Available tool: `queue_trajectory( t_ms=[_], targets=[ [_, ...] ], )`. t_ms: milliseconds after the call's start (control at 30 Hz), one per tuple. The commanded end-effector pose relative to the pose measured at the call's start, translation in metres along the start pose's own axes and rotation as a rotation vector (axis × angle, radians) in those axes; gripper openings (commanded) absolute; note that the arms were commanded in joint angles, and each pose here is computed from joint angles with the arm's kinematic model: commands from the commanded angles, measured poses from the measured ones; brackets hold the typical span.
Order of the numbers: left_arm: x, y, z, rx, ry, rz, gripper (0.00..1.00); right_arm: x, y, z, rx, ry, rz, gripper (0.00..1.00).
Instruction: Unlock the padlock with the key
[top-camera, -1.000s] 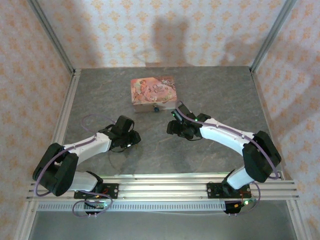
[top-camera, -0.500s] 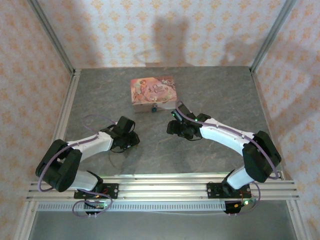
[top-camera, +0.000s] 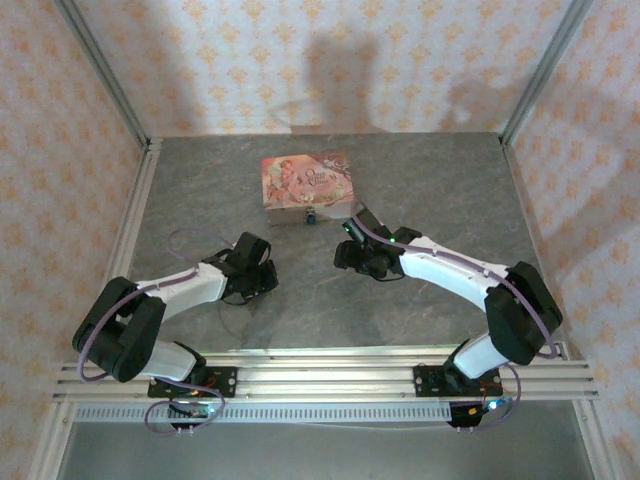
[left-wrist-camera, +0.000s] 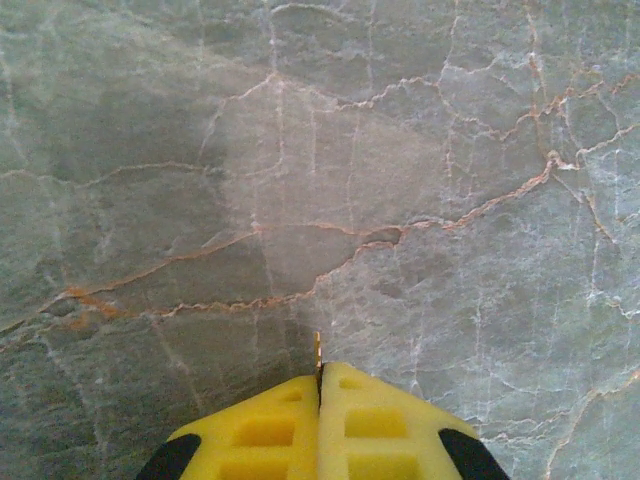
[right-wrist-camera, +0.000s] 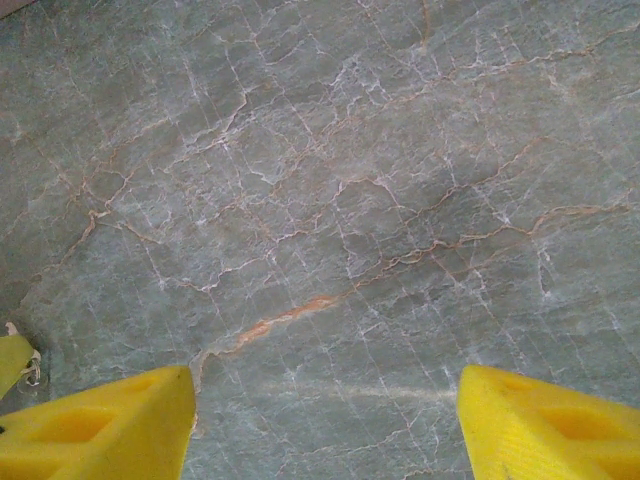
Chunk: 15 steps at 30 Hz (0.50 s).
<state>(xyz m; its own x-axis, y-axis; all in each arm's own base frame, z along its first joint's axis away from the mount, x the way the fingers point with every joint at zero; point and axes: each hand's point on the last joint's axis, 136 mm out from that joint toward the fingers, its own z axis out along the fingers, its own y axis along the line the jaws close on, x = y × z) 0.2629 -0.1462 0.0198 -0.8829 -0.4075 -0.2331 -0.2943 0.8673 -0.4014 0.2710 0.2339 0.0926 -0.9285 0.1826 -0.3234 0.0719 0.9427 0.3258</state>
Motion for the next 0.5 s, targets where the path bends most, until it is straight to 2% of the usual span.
queue_trajectory(
  t_ms=[0,100,233,467],
  targets=[
    [-0.012,-0.015,-0.015,0.048,-0.058,0.086,0.0,-0.002,0.005,-0.011,-0.043,-0.021,-0.007,0.69],
    [-0.019,-0.028,-0.035,0.082,-0.091,0.181,0.0,-0.012,0.009,-0.028,-0.102,-0.055,-0.006,0.68],
    [-0.024,-0.058,-0.07,0.208,-0.141,0.35,0.0,-0.03,0.016,-0.065,-0.216,-0.125,-0.023,0.66],
    [-0.031,-0.111,-0.154,0.45,-0.337,0.657,0.0,-0.04,0.048,-0.154,-0.485,-0.263,-0.157,0.56]
  ],
)
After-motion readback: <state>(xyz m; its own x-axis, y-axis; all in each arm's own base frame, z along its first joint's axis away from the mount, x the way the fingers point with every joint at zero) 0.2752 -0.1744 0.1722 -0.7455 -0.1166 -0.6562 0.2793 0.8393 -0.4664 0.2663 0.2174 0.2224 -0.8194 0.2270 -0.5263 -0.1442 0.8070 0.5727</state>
